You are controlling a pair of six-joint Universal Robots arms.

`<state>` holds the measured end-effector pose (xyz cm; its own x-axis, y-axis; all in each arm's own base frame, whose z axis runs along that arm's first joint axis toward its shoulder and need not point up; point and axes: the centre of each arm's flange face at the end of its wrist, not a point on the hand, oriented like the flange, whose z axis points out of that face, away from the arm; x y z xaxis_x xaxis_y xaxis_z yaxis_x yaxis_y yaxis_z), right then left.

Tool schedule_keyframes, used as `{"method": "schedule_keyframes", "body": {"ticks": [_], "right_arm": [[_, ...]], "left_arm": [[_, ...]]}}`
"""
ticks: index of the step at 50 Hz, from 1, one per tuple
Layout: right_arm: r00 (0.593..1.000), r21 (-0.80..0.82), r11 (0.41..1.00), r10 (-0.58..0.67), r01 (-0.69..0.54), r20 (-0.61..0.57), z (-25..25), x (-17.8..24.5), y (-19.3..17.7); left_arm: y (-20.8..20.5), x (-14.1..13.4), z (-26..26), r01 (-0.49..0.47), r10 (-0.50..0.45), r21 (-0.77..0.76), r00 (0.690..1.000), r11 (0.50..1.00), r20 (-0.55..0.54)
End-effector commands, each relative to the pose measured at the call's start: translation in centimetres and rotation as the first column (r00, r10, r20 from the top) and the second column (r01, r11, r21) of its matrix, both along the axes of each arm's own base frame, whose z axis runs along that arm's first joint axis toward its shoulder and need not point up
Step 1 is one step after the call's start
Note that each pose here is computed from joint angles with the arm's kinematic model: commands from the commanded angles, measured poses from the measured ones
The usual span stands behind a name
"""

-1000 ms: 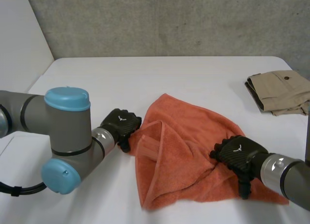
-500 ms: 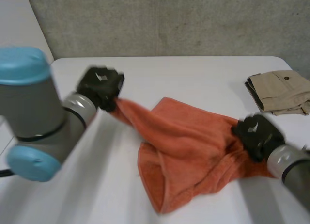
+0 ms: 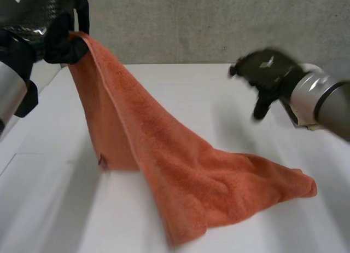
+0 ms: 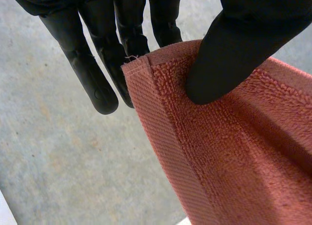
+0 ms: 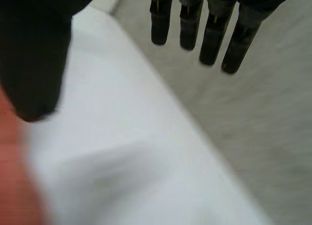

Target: Fold the laundry.

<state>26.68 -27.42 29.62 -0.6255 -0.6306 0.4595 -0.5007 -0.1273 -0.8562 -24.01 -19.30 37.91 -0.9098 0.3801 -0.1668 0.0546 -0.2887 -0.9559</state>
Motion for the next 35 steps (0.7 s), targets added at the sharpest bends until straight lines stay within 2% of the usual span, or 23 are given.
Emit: {"method": "schedule_keyframes", "body": {"ticks": [1, 8, 14, 17, 22, 26, 31, 35], "right_arm": [[0.998, 0.432, 0.902, -0.016, -0.01, 0.056, -7.2, -0.1, 5.3], [0.988, 0.54, 0.839, -0.027, -0.06, 0.152, -10.8, -1.2, 8.9], [0.966, 0.565, 0.821, -0.071, -0.087, 0.25, -13.1, -0.9, 9.9], [0.963, 0.568, 0.815, -0.05, -0.114, 0.265, -14.0, -0.3, 10.7], [0.957, 0.534, 0.815, 0.082, -0.225, 0.277, -15.5, 2.1, 13.6], [0.949, 0.51, 0.816, 0.143, -0.273, 0.28, -16.2, 3.2, 14.8], [0.95, 0.473, 0.835, 0.169, -0.28, 0.263, -17.2, 4.2, 15.1], [0.973, 0.418, 0.886, 0.131, -0.201, 0.19, -17.6, 3.8, 14.1]], "left_arm": [[-4.5, 0.2, -3.5, -0.073, 0.068, 0.081, 0.996, 0.994, 0.051], [-8.2, 0.6, -6.6, -0.128, 0.118, 0.136, 0.99, 0.982, 0.077], [-9.5, 0.3, -7.2, -0.132, 0.122, 0.139, 0.99, 0.981, 0.075], [-10.1, 0.1, -7.5, -0.135, 0.125, 0.139, 0.989, 0.981, 0.075], [-10.4, 0.0, -7.4, -0.134, 0.126, 0.128, 0.99, 0.983, 0.07], [-10.4, 0.0, -7.4, -0.135, 0.128, 0.123, 0.99, 0.983, 0.067], [-10.4, 0.1, -7.3, -0.138, 0.131, 0.122, 0.989, 0.983, 0.066], [-10.3, 0.2, -7.1, -0.139, 0.133, 0.115, 0.989, 0.984, 0.062]]}}
